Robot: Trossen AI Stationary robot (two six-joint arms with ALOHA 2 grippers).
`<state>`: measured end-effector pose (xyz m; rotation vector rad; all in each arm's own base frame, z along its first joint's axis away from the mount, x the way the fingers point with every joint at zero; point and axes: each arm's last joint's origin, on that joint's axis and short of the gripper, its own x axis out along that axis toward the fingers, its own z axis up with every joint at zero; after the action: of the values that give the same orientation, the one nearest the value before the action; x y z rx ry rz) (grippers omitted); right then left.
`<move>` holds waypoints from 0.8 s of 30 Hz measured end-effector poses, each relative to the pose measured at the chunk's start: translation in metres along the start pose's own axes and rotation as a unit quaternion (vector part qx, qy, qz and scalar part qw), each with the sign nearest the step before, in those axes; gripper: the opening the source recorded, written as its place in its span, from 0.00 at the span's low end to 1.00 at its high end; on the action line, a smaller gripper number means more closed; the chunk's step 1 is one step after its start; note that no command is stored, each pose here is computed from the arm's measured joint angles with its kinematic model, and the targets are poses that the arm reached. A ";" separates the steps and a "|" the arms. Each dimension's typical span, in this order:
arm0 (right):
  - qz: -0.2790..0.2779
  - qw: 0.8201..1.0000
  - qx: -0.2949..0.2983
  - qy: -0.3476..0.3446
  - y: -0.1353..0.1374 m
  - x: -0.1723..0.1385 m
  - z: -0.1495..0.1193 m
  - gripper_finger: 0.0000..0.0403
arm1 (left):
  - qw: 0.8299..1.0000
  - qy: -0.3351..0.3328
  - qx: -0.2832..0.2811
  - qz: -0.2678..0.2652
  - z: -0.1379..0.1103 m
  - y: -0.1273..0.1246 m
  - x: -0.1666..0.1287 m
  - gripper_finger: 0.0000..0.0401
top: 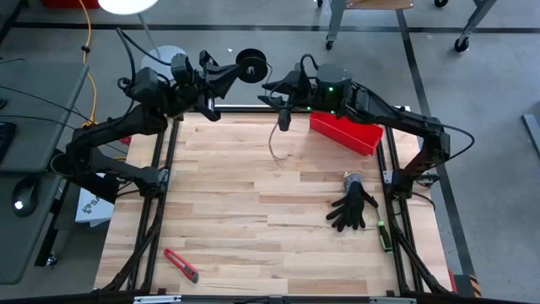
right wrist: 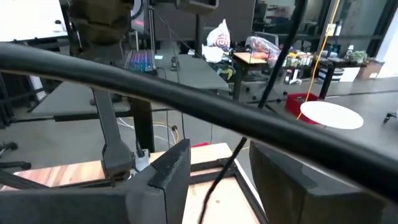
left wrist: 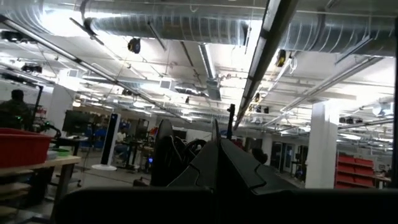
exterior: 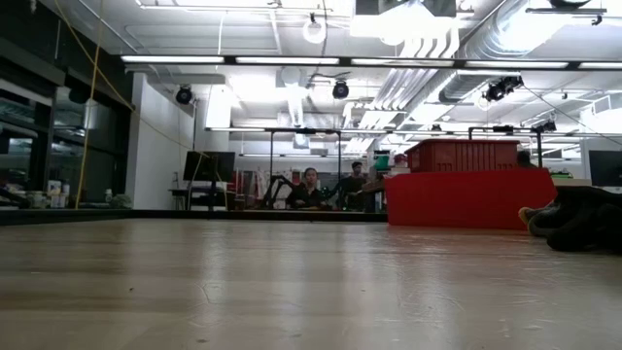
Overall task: Coil cords
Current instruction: Coil the black wire on the spool
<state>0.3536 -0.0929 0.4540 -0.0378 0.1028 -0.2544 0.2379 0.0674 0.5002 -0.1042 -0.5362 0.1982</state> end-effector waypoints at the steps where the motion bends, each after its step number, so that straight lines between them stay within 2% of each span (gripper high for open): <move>1: -0.003 1.000 0.000 -0.001 0.000 0.001 0.000 0.39 | 1.000 0.000 0.001 0.002 0.000 0.000 0.000 0.00; 13: -0.012 1.000 0.005 -0.022 -0.002 0.001 0.003 0.39 | 1.000 0.001 0.022 0.013 0.003 0.000 -0.003 0.00; 18: -0.011 0.998 0.048 -0.030 -0.002 0.004 0.003 0.39 | 1.000 0.001 0.028 0.013 0.003 0.001 -0.003 0.00; 24: -0.010 0.997 0.067 -0.035 -0.002 0.009 0.001 0.39 | 0.999 -0.003 0.032 0.013 0.004 0.001 -0.003 0.00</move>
<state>0.3624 -0.0968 0.4543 0.0852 0.0165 -0.2791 0.2334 0.0675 0.5021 -0.0488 -0.5342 0.2398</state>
